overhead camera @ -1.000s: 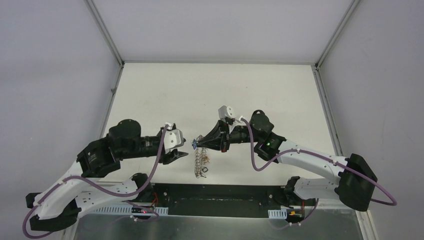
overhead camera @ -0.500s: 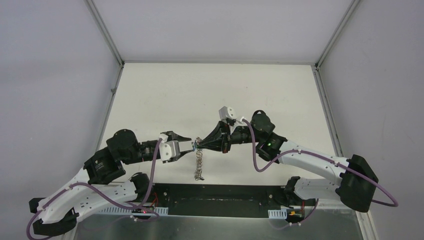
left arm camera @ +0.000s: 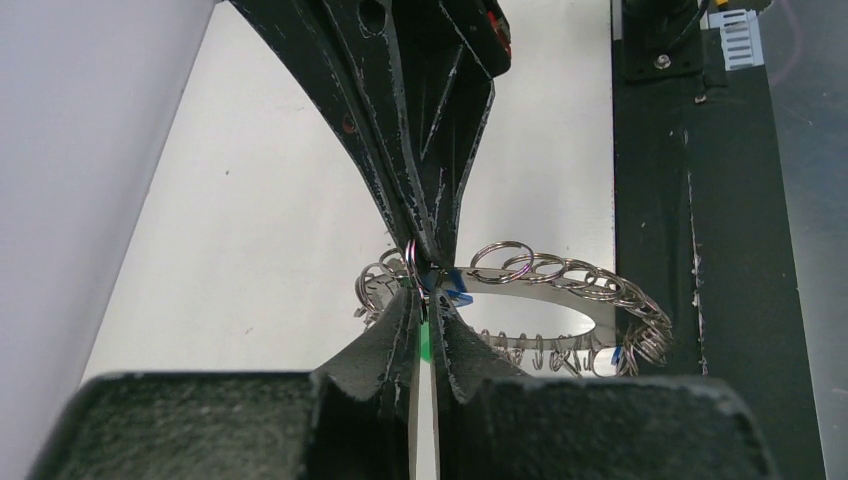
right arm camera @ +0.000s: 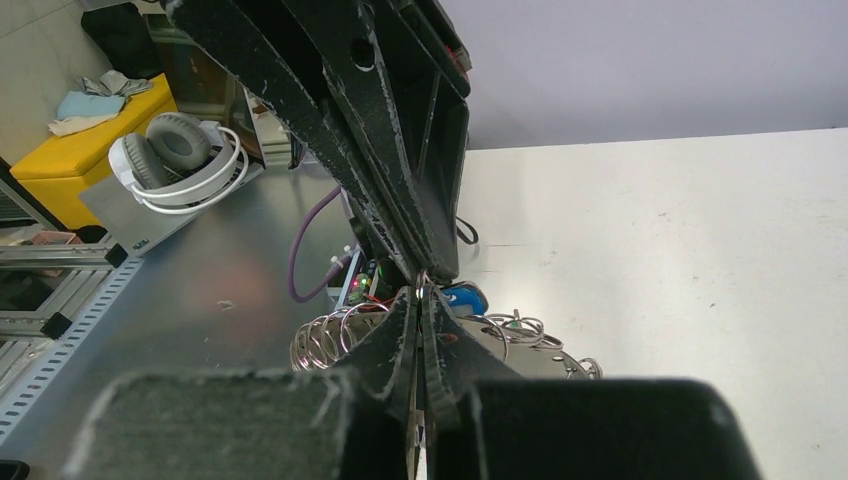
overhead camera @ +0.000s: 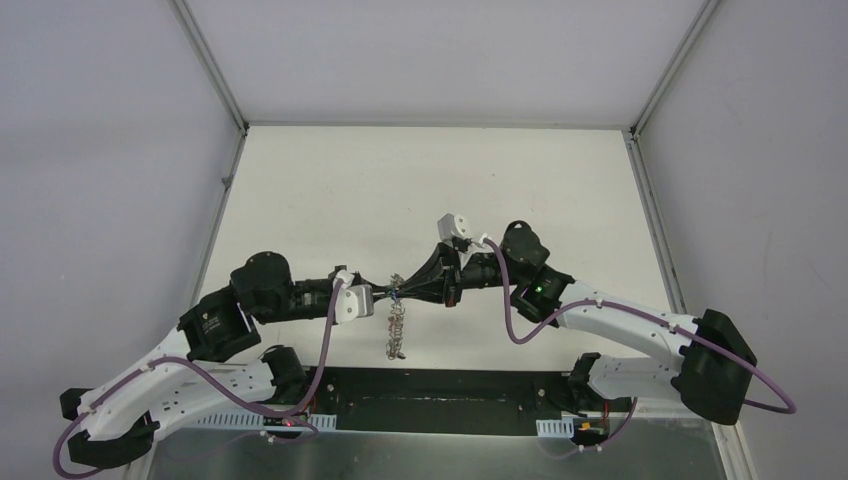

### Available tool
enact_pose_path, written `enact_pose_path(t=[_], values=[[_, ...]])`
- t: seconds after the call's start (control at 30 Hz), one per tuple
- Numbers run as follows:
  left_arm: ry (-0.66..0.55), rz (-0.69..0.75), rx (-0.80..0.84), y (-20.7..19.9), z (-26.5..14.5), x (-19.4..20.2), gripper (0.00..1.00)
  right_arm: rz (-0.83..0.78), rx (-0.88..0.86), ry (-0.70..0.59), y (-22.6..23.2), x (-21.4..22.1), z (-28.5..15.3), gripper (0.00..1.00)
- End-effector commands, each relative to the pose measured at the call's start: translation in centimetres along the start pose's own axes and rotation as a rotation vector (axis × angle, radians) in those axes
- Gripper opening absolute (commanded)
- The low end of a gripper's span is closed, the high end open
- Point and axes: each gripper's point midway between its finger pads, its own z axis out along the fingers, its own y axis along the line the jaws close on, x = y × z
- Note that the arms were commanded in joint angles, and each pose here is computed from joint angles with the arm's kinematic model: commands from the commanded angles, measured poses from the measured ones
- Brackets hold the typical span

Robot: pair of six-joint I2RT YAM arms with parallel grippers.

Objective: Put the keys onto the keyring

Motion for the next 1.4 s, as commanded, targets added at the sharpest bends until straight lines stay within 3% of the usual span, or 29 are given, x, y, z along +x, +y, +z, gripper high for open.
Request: enact_pose_path(t=[0.0,0.67,0.87,1.23,1.37], values=[[0.01,0.023,0.039,-0.3,-0.1,-0.4,0.03,-0.1,-0.034,-0.089,1.3,-3.2,-0.2,0.0],[0.058,-0.044,0.107,-1.7,0.6,0.8,0.0,-0.098,-0.008,-0.105,0.9,-3.5,-0.3,0.0],[0.01,-0.127,0.074,-1.5,1.4,0.4,0.0,-0.093,0.009,-0.127,0.7,-3.9,-0.3,0.0],[-0.183,-0.354,-0.05,-0.6,2.1,-1.3,0.01,-0.09,0.046,-0.158,0.3,-4.4,-0.5,0.0],[-0.183,-0.39,-0.069,-0.5,2.2,-1.0,0.04,-0.097,0.073,-0.174,0.1,-4.7,-0.8,0.0]])
